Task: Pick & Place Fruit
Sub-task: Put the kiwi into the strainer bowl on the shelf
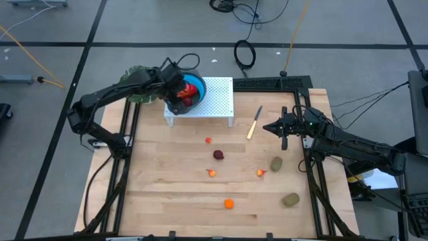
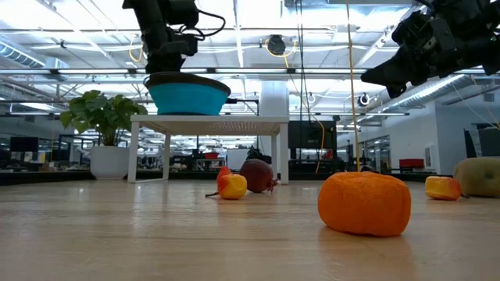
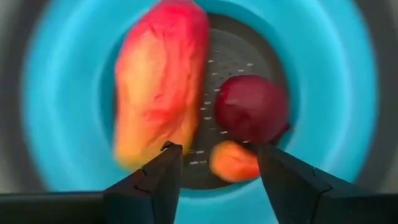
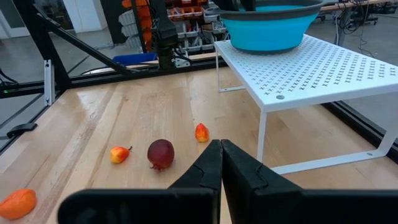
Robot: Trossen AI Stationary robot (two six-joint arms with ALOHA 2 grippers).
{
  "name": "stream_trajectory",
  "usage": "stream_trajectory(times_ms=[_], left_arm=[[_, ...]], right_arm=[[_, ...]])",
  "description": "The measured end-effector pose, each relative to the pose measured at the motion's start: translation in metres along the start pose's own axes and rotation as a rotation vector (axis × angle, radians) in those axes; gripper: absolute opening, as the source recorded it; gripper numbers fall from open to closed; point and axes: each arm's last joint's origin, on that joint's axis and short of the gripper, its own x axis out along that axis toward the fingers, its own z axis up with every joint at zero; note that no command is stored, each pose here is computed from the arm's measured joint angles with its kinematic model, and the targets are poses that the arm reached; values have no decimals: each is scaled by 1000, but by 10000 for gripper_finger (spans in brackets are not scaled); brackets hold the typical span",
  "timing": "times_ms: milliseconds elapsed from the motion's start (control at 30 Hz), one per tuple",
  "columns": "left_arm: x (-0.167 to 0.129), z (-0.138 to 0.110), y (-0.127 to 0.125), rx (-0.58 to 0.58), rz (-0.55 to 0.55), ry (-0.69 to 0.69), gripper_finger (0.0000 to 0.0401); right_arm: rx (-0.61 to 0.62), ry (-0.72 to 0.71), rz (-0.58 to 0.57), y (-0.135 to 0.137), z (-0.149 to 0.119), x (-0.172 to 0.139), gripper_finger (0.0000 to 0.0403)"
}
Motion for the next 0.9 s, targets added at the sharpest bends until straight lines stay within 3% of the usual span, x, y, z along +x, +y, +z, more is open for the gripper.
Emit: stream_trajectory(times_ms=[133, 267, 433, 600, 900], left_arm=[[-22, 4, 5, 11, 133, -64, 217], [-46, 7, 7, -29, 145, -171, 218], [-71, 1, 4, -70, -27, -290, 202], [-85, -5, -4, -112, -152, -329, 144], [-79, -11, -36, -44, -317, -288, 20]], right_arm=[[40, -13, 2, 0, 1, 0, 0], [153, -65, 9, 0, 7, 0, 0], [301, -108, 24, 1, 11, -1, 0], [434, -105, 34, 1, 11, -1, 0], [447, -49, 210, 17, 10, 3, 0]])
